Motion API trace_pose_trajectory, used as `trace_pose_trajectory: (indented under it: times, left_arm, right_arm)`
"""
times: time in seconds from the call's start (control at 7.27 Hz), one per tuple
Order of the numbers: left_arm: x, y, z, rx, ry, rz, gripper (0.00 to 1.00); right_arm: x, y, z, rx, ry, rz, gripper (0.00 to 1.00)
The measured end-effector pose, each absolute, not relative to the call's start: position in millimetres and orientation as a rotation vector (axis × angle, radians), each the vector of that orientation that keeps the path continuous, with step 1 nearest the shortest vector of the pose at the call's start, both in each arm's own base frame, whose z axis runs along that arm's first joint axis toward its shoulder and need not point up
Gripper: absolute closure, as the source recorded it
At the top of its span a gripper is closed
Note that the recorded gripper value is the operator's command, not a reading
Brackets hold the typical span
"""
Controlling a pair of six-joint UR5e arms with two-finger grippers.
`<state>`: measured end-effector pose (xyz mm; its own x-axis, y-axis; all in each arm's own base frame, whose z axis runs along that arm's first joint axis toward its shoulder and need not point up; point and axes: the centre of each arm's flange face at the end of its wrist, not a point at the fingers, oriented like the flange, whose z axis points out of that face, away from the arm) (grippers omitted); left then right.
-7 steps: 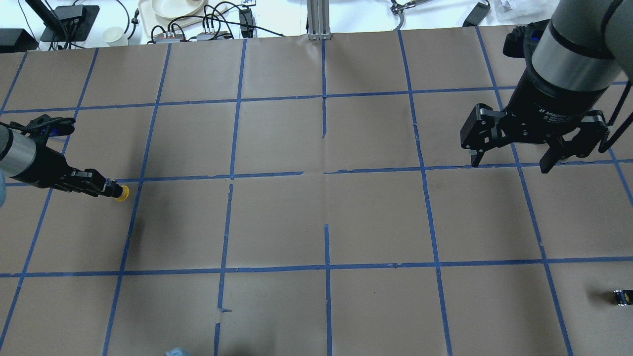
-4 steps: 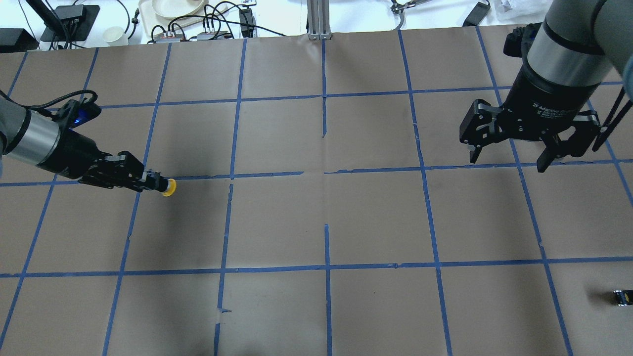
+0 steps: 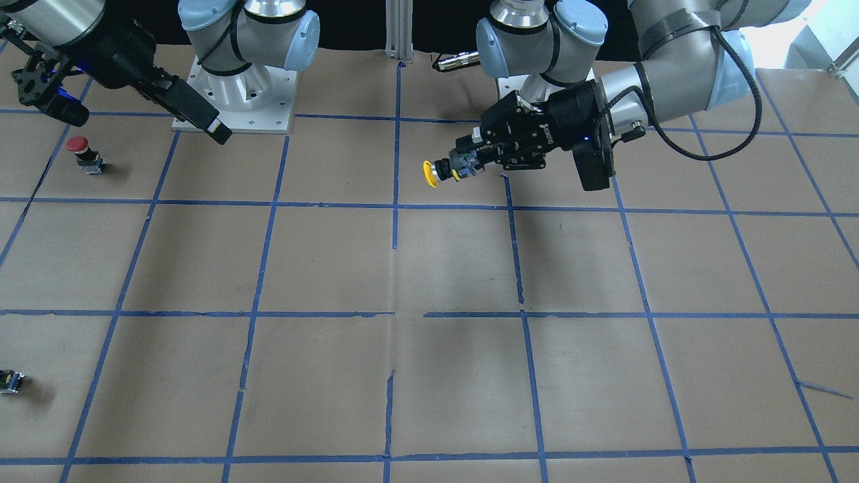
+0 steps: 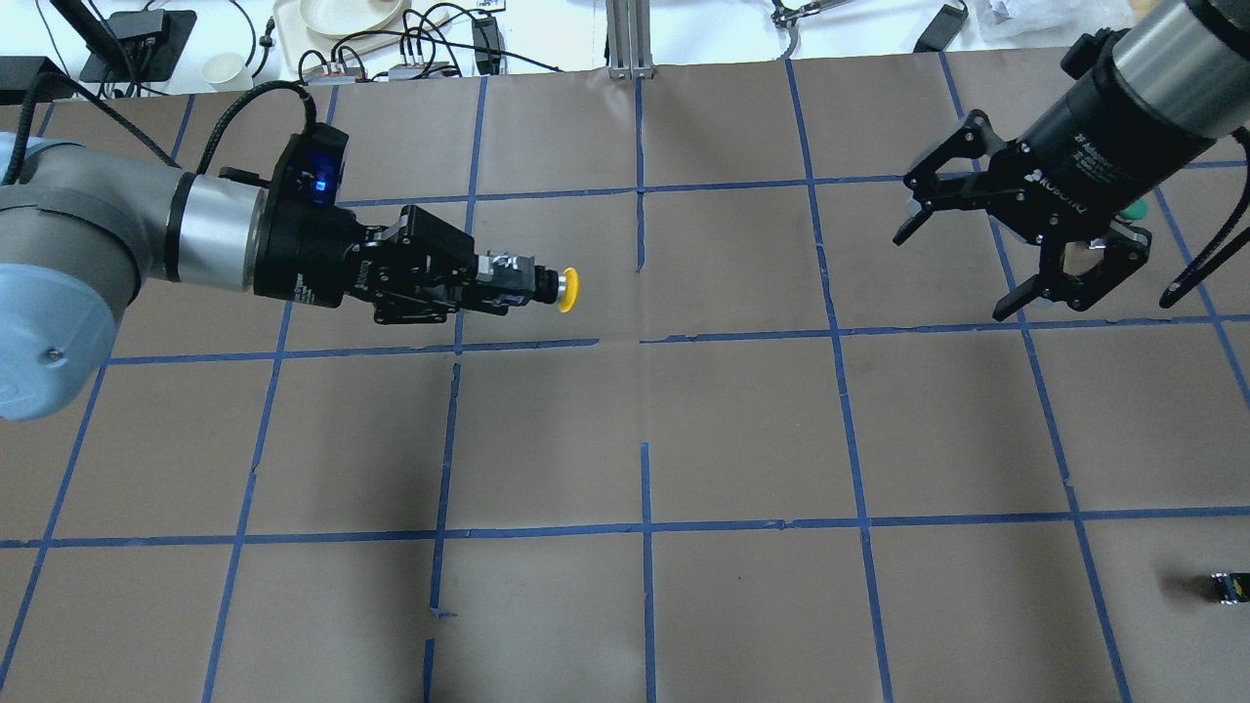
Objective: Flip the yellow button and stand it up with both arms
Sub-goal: 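Lift the yellow button with the left gripper toward the right gripper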
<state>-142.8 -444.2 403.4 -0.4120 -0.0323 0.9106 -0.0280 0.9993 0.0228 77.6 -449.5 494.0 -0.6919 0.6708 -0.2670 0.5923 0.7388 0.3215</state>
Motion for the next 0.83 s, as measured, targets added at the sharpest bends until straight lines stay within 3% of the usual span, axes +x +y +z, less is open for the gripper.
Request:
trace_pose_trajectory:
  times: [0.83]
  left_arm:
    - [-212, -419, 470, 0.054, -1.627, 0.006, 0.91]
  right_arm:
    - [115, -454, 534, 1.0, 2.012, 0.381, 0.0]
